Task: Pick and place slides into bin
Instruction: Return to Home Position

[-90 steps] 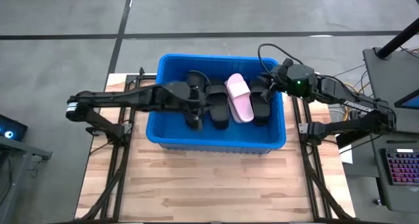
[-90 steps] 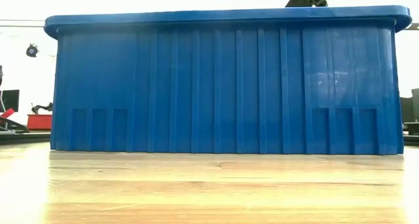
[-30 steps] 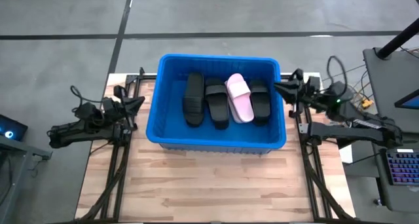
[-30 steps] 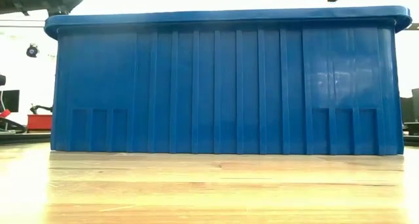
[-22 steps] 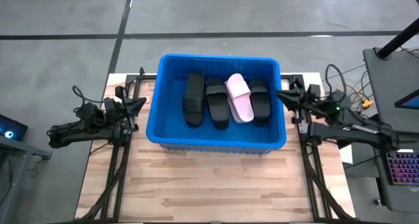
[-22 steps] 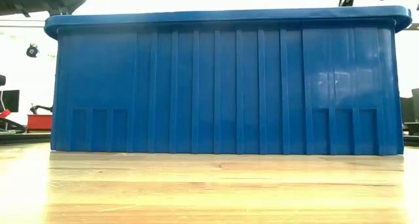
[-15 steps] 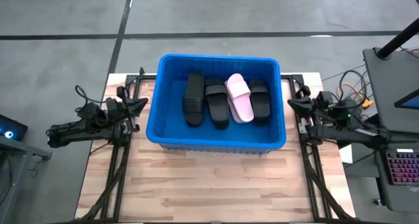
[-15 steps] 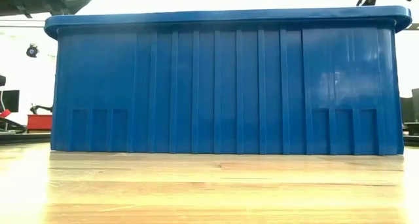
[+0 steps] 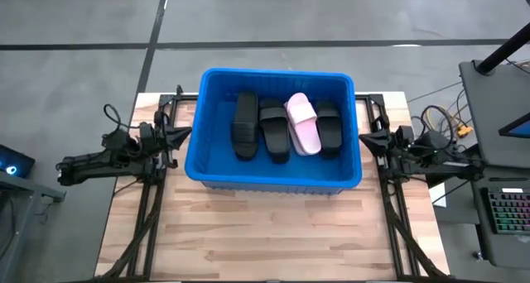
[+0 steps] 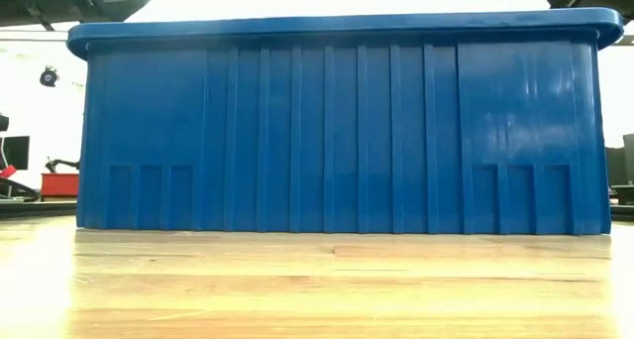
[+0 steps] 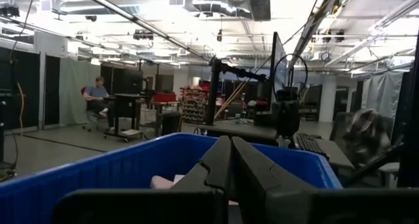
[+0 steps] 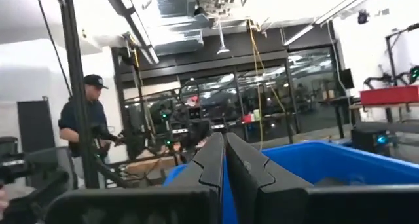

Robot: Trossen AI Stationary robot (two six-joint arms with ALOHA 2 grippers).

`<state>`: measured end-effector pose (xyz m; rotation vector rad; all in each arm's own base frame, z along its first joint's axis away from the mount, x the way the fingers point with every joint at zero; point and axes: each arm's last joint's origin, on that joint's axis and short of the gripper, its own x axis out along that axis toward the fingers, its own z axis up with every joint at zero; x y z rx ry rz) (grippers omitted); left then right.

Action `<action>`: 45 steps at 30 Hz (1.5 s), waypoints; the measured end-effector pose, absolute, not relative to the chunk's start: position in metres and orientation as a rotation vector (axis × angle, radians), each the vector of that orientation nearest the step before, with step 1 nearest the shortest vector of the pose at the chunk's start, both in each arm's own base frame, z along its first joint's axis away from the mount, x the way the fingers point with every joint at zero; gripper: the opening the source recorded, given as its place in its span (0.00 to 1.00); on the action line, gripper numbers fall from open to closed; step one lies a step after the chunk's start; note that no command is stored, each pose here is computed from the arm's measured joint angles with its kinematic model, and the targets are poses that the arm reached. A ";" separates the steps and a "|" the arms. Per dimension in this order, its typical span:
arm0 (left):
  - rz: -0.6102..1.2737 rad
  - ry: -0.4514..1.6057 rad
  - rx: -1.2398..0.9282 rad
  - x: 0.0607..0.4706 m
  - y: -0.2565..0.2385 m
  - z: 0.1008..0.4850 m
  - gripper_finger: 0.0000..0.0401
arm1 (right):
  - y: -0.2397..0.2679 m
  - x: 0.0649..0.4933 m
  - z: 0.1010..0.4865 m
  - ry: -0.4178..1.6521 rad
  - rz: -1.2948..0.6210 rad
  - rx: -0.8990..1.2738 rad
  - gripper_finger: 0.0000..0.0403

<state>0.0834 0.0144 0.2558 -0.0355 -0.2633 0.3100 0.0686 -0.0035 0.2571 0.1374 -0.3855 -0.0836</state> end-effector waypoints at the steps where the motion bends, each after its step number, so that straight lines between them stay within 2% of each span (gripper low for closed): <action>1: 0.309 -0.263 -0.035 0.084 0.014 0.256 0.00 | -0.003 0.069 0.256 -0.386 -0.083 0.130 0.02; 5: 0.308 -0.261 -0.029 0.084 0.014 0.255 0.00 | -0.001 0.075 0.246 -0.421 -0.015 0.109 0.02; 10: 0.308 -0.257 -0.030 0.084 0.014 0.253 0.00 | -0.002 0.078 0.227 -0.630 -0.042 -0.010 0.02; 17: 0.327 -0.249 -0.034 0.085 0.015 0.251 0.00 | -0.003 0.083 0.217 -0.557 -0.065 0.064 0.02; 23: 0.329 -0.217 -0.031 0.089 0.015 0.249 0.00 | -0.003 0.084 0.215 -0.530 -0.081 0.038 0.02; 30: 0.227 -0.114 -0.020 0.102 0.014 0.240 0.00 | -0.003 0.091 0.201 -0.375 -0.090 -0.001 0.02; 37: 0.159 -0.072 0.031 0.103 0.012 0.237 0.00 | -0.003 0.091 0.201 -0.377 -0.070 0.061 0.02; 42: 0.163 -0.157 0.070 0.091 0.011 0.241 0.00 | -0.003 0.091 0.201 -0.376 -0.072 0.056 0.02; 45: 0.161 -0.143 0.061 0.086 0.010 0.228 0.00 | -0.003 0.091 0.201 -0.373 -0.072 0.055 0.02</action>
